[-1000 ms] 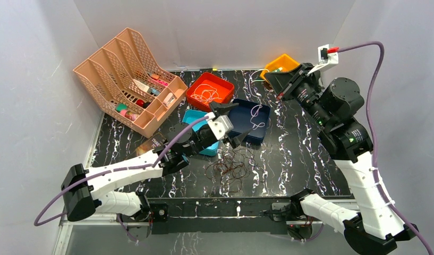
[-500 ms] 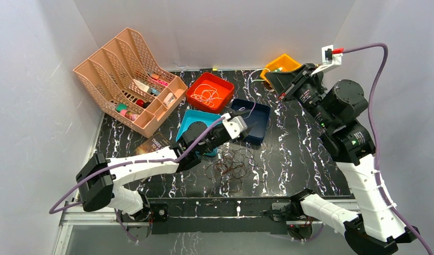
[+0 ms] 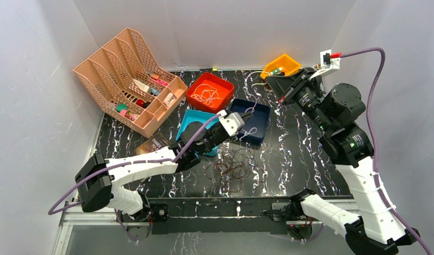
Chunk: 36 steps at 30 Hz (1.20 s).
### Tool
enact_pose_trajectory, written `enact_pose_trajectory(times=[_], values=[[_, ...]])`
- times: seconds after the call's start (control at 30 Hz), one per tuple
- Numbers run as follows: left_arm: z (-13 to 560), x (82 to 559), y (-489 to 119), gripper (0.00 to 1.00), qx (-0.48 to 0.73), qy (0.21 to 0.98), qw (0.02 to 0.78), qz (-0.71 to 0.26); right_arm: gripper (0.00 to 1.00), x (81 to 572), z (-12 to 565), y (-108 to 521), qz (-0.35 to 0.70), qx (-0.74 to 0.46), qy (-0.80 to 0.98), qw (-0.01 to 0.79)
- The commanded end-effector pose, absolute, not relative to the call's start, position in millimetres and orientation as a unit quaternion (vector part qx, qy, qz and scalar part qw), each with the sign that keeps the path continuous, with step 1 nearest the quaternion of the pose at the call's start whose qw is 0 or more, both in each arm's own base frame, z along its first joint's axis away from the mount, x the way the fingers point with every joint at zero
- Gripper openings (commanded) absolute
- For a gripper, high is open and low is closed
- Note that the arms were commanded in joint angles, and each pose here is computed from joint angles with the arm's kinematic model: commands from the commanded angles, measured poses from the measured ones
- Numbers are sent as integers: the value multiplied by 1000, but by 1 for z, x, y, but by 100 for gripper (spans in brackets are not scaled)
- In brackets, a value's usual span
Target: Untangle the cables
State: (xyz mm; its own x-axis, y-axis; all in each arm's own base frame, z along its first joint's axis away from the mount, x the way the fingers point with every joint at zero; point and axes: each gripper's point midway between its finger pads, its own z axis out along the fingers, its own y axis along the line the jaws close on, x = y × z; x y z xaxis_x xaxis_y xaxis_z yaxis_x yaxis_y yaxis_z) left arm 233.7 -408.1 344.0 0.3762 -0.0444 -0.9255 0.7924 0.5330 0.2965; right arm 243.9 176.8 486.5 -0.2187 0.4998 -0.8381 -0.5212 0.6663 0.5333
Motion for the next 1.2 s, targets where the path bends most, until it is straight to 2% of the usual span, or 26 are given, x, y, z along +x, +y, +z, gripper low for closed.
enact_pose_trajectory(times=[0.0, 0.3, 0.47, 0.77, 1.17], values=[[383, 234, -387, 0, 334, 479, 757, -295, 0, 240, 502, 172, 415, -3, 640, 647], [387, 261, -367, 0, 316, 605, 682, -264, 8, 254, 446, 156, 349, 29, 689, 635], [391, 291, -343, 0, 288, 635, 663, -274, 21, 258, 404, 155, 322, 30, 727, 606], [393, 336, -333, 0, 277, 659, 650, -257, 46, 250, 372, 150, 306, 22, 749, 587], [380, 418, -318, 0, 268, 679, 644, -230, 48, 231, 330, 147, 305, 21, 778, 550]])
